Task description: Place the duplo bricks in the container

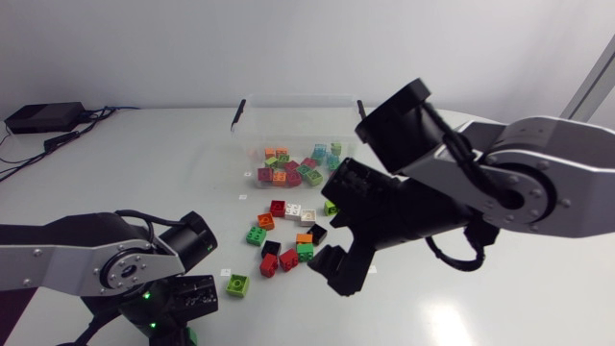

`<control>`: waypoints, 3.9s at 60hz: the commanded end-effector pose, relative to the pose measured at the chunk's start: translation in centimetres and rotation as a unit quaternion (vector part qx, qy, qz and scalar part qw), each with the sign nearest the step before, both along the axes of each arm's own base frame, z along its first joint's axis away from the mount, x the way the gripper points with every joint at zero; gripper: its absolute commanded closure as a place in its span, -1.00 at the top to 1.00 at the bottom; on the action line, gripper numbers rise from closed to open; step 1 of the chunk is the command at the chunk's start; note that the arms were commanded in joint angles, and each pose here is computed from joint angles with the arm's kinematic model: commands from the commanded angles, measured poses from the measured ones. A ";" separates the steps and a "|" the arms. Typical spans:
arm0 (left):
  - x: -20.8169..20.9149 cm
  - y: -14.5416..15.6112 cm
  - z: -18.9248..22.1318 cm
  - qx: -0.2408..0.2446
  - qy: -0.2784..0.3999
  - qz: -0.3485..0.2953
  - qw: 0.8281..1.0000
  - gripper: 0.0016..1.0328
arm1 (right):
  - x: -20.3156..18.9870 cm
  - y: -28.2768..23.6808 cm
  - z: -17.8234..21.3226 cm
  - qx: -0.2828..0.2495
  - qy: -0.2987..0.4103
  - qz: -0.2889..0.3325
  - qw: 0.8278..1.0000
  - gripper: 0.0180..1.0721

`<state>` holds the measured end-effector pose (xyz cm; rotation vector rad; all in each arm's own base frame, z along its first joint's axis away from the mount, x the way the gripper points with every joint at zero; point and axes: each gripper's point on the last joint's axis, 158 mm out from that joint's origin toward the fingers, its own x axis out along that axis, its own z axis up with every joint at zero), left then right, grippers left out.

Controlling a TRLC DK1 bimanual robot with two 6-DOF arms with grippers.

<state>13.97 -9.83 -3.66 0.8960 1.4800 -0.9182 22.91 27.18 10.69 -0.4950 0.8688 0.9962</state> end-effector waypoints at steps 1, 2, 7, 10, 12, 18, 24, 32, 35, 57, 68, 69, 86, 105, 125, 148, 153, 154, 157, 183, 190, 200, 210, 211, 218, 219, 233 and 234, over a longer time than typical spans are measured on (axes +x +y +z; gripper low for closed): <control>0.4 0.7 -0.1 0.003 0.004 0.008 1.000 -0.55 | -1.8 0.4 -3.0 -0.030 0.032 0.028 0.999 0.90; 0.6 0.9 0.1 0.001 0.002 0.011 1.000 -0.55 | -2.1 0.5 -3.4 -0.033 0.036 0.032 0.998 0.90; 1.7 0.8 0.7 -0.011 -0.013 0.020 1.000 -0.55 | -3.1 1.3 -5.2 -0.051 0.054 0.052 0.996 0.90; 2.9 0.8 1.5 -0.024 -0.030 0.031 0.999 -0.55 | -3.7 1.7 -6.0 -0.061 0.063 0.062 0.994 0.90; 3.6 0.8 2.0 -0.031 -0.039 0.039 0.998 -0.55 | -4.1 2.0 -6.6 -0.067 0.068 0.070 0.993 0.90; 5.5 0.4 3.5 -0.059 -0.064 0.054 0.995 -0.55 | -5.0 2.9 -7.8 -0.081 0.079 0.086 0.990 0.90; 7.0 0.1 4.7 -0.077 -0.085 0.064 0.991 -0.55 | -5.5 3.7 -8.7 -0.093 0.087 0.093 0.987 0.90; 8.9 0.2 6.3 -0.093 -0.115 0.077 0.986 -0.55 | -6.2 4.8 -9.9 -0.108 0.096 0.106 0.984 0.90; 9.7 0.4 7.0 -0.099 -0.126 0.082 0.984 -0.55 | -6.4 5.3 -10.1 -0.112 0.096 0.107 0.983 0.90; 14.3 1.1 11.8 -0.148 -0.206 0.117 0.960 -0.55 | -9.1 9.3 -11.2 -0.140 0.097 0.136 0.976 0.90; 16.3 1.1 14.2 -0.169 -0.248 0.128 0.945 -0.55 | -10.0 9.6 -11.6 -0.150 0.104 0.144 0.973 0.89; 16.3 1.0 14.3 -0.171 -0.248 0.128 0.945 -0.55 | -10.2 9.6 -11.7 -0.152 0.105 0.145 0.972 0.89; 17.8 1.1 16.7 -0.193 -0.284 0.136 0.929 -0.55 | -12.8 10.7 -12.6 -0.166 0.110 0.173 0.965 0.87; 19.4 0.4 19.2 -0.219 -0.316 0.139 0.913 -0.55 | -13.7 10.8 -12.8 -0.194 0.123 0.171 0.958 0.79; 20.0 0.3 20.1 -0.222 -0.324 0.135 0.910 -0.55 | -13.5 11.3 -13.3 -0.218 0.140 0.157 0.953 0.57; 20.9 -0.2 20.7 -0.224 -0.325 0.131 0.909 -0.55 | -13.4 11.5 -13.6 -0.230 0.152 0.136 0.951 0.53; 21.1 -0.4 20.7 -0.225 -0.324 0.129 0.910 -0.55 | -13.3 11.6 -13.6 -0.231 0.152 0.132 0.952 0.49; 21.1 -0.4 20.7 -0.225 -0.324 0.129 0.910 -0.55 | -13.4 11.6 -13.6 -0.232 0.153 0.131 0.952 0.49; 21.3 -0.6 20.6 -0.225 -0.322 0.129 0.910 -0.55 | -13.3 11.5 -13.7 -0.235 0.155 0.129 0.951 0.48; 21.3 -2.2 20.0 -0.231 -0.308 0.118 0.915 -0.55 | -13.1 9.1 -14.5 -0.286 0.158 0.114 0.938 0.21; 21.1 -2.3 19.8 -0.230 -0.305 0.118 0.917 -0.55 | -13.4 9.0 -14.8 -0.290 0.159 0.117 0.936 0.12; 21.2 -2.3 19.9 -0.231 -0.307 0.118 0.916 -0.55 | -13.7 8.5 -15.2 -0.297 0.161 0.120 0.934 -0.13; 21.7 -2.7 20.5 -0.237 -0.313 0.119 0.912 -0.55 | -13.9 7.7 -15.2 -0.298 0.162 0.120 0.933 -0.21; 21.8 -2.8 20.6 -0.238 -0.315 0.119 0.911 -0.55 | -13.8 7.7 -15.2 -0.296 0.162 0.120 0.934 -0.21; 22.5 -3.6 21.4 -0.250 -0.328 0.117 0.903 -0.55 | -13.0 6.7 -14.4 -0.290 0.160 0.106 0.938 -0.21; 22.6 -3.7 21.5 -0.251 -0.330 0.117 0.903 -0.55 | -12.7 6.6 -14.1 -0.288 0.159 0.102 0.939 -0.21; 25.0 -5.9 22.8 -0.279 -0.351 0.120 0.886 -0.55 | -9.0 4.5 -10.5 -0.251 0.147 0.049 0.956 -0.21; 25.1 -6.0 22.9 -0.279 -0.352 0.120 0.885 -0.55 | -8.8 4.4 -10.3 -0.248 0.146 0.046 0.957 -0.21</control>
